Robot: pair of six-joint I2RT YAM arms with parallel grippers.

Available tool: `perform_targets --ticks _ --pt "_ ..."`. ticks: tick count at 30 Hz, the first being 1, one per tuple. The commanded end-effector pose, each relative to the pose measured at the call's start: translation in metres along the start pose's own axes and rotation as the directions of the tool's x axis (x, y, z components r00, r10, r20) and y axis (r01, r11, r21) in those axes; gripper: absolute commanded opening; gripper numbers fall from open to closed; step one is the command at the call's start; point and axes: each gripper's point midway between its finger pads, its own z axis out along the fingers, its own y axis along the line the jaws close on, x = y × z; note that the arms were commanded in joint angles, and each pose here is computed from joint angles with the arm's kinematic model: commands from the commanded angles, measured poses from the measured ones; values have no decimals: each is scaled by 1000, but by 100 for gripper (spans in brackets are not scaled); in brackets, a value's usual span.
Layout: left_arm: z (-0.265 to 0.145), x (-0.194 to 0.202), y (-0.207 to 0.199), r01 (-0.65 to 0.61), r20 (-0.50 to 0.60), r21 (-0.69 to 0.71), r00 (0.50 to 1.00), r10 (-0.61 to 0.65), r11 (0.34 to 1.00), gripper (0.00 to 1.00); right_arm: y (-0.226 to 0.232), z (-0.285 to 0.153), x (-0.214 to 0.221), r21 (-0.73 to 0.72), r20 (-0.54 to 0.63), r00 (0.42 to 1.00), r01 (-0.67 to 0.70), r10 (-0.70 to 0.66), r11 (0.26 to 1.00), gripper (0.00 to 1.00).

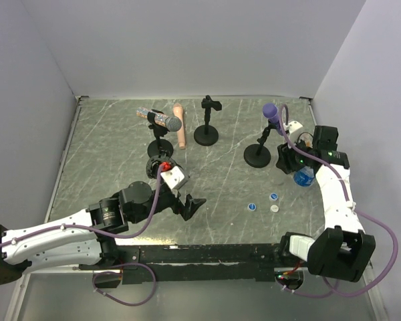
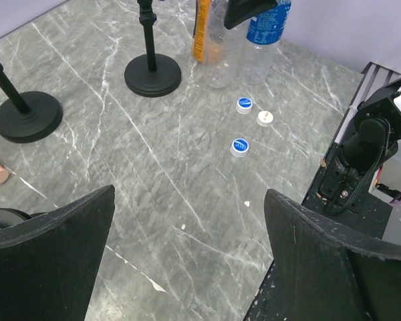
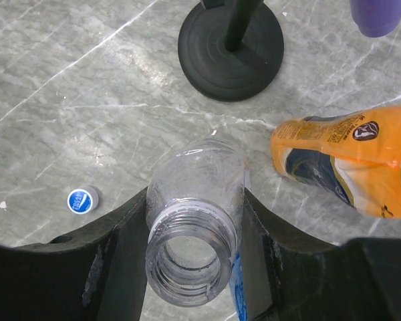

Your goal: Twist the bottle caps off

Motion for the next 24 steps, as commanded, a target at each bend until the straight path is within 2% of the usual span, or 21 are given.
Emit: perform_targets --ticks 1,10,24 --pt "-4 -1 3 23 16 -11 1000 -23 1000 97 -10 7 -4 30 30 999 -15 14 999 47" --pt "-5 -2 3 24 23 -11 999 -24 1000 97 -10 21 13 7 -8 999 -48 48 999 53" --pt "-6 -6 1 24 29 -1 999 -24 1000 97 2 3 -2 -10 46 999 -18 18 1000 72"
